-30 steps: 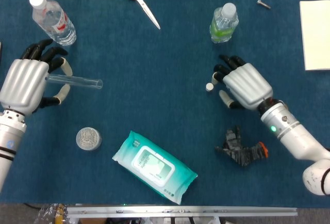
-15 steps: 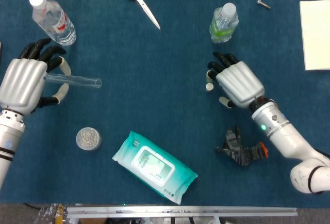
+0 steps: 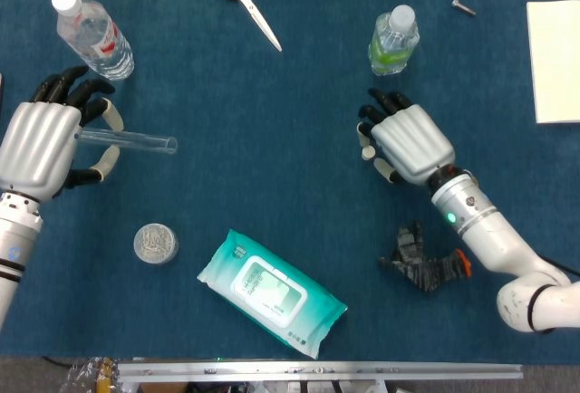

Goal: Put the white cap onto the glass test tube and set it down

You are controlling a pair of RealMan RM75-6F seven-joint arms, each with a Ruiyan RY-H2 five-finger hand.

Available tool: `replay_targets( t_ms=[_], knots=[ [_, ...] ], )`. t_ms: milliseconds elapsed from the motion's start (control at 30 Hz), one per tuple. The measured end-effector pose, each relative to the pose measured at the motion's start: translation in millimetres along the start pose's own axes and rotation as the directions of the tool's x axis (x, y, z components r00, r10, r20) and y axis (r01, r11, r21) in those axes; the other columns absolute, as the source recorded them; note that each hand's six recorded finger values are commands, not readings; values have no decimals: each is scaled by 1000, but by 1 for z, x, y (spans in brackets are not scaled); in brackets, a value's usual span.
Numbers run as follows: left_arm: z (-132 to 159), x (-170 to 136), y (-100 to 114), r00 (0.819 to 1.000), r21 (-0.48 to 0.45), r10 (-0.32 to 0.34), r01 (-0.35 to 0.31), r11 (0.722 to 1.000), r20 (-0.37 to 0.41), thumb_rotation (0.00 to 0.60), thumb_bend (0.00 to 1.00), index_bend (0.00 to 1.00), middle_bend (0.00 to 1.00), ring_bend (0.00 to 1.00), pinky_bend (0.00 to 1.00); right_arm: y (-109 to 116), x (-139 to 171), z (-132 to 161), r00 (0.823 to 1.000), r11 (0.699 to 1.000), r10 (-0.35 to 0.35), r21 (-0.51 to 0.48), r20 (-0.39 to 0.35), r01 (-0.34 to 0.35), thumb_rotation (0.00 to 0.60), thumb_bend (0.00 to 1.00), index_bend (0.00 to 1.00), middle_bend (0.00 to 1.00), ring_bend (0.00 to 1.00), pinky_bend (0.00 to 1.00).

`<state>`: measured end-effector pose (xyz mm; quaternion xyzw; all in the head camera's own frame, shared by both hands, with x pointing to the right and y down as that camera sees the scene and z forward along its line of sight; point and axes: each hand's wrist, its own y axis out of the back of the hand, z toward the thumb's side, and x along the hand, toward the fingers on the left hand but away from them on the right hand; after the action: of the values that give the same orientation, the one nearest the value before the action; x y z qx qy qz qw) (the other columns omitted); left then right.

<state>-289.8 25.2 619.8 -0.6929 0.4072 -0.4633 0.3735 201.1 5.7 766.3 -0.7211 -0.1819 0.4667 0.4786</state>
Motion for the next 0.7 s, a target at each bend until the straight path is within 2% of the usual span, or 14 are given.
replay_targets(
  t_ms=[700],
  knots=[
    [-3,0,-1,1000,0,-4,4,1000,-7,600,340,527,234,104,135,-6,-7,0,1000,1000,18,9,12,-18,600,287,461,260,77,167]
  ],
)
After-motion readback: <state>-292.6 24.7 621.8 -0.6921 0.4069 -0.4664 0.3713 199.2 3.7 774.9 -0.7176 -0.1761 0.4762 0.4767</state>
